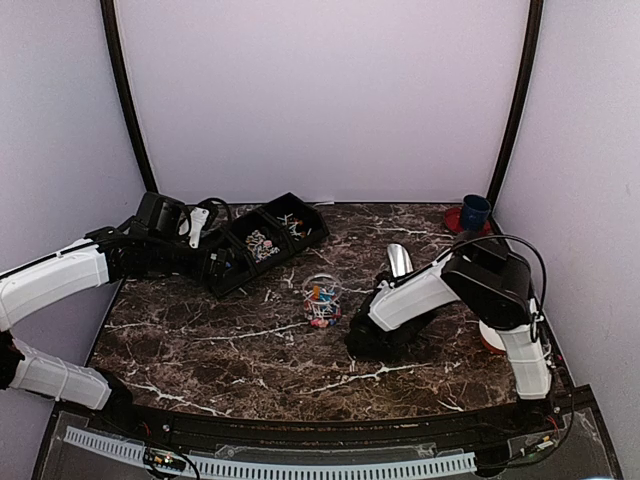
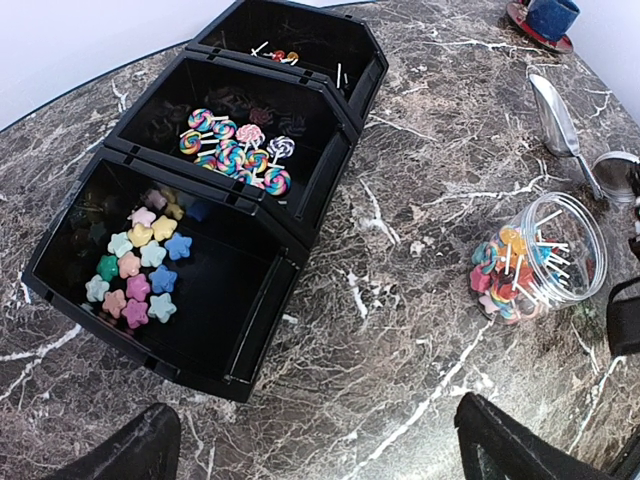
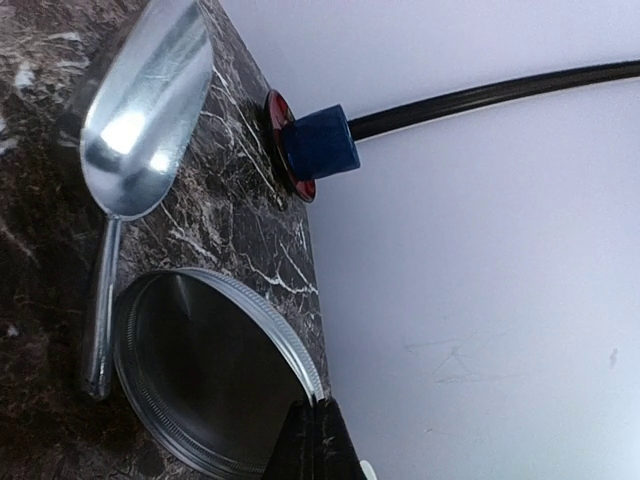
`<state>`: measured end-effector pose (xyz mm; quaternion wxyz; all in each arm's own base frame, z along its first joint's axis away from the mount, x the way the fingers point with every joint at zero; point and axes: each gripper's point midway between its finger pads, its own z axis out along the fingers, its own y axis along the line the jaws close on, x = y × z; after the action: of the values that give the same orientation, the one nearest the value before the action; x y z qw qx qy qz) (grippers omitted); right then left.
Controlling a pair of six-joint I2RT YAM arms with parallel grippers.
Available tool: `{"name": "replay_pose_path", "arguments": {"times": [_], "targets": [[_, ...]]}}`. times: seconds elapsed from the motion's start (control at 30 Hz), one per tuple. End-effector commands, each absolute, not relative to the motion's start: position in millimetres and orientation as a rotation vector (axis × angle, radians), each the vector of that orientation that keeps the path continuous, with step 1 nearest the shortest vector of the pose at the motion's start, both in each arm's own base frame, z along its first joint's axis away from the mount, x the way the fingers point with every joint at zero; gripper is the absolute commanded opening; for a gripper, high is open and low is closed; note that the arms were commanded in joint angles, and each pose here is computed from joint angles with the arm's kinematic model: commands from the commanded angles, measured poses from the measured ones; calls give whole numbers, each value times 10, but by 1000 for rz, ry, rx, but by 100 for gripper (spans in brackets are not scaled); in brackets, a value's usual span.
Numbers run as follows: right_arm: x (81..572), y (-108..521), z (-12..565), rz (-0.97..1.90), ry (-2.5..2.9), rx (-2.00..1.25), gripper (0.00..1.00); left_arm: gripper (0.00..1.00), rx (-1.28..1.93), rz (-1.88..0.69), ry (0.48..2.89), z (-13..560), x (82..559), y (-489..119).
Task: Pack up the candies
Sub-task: Put down the bottle lid at the center of the board.
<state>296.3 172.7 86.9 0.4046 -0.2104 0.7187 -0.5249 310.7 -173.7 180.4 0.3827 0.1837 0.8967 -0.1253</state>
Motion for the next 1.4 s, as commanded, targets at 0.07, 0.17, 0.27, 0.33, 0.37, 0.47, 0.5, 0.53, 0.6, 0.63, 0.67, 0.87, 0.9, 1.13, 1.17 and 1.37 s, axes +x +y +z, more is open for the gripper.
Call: {"name": "replay_pose_path", "arguments": {"times": [0.07,0.17,0.27,0.33,0.37,0.47,0.5,0.53,0.6,0.63,0.67,0.87,0.9,1.13,1.17,1.37], "targets": [[2738,1815,669,-1301,1876,-518,0,99,484,-304,2286,1825,3094,-1729],[2713,1879,690,-1247,1906,-519,0,99,484,-300,2288,1822,3097,-1724],[2669,1917,627,-1199,1955,-543,7,99,483,-299,2287,1824,3097,-1723],[2635,1944,569,-1174,1986,-570,11,99,483,-298,2290,1813,3097,-1722],[2618,1957,538,-1160,1998,-580,13,99,482,-297,2291,1811,3099,-1720],[2566,1980,491,-1143,2017,-594,16,99,483,-298,2289,1819,3098,-1723],[2553,1987,492,-1140,2018,-593,16,99,484,-300,2289,1818,3097,-1726],[2539,1991,482,-1139,2023,-599,16,99,484,-300,2288,1821,3098,-1726],[2523,2012,479,-1131,2027,-603,16,99,483,-300,2290,1817,3101,-1727],[2517,2023,476,-1126,2030,-603,17,99,484,-301,2289,1818,3100,-1728],[2516,2033,474,-1122,2034,-604,17,99,485,-301,2288,1819,3101,-1730],[2504,2265,493,-908,2162,-608,31,99,488,-303,2291,1817,3093,-1731],[2477,2262,489,-861,2191,-622,34,99,489,-303,2290,1820,3092,-1730],[2444,2433,740,-480,2319,-562,68,99,489,-305,2287,1830,3089,-1729],[2442,2435,779,-439,2335,-549,76,99,491,-308,2285,1832,3088,-1736],[2534,2282,998,-140,2426,-394,93,99,495,-319,2290,1823,3077,-1748]]}}
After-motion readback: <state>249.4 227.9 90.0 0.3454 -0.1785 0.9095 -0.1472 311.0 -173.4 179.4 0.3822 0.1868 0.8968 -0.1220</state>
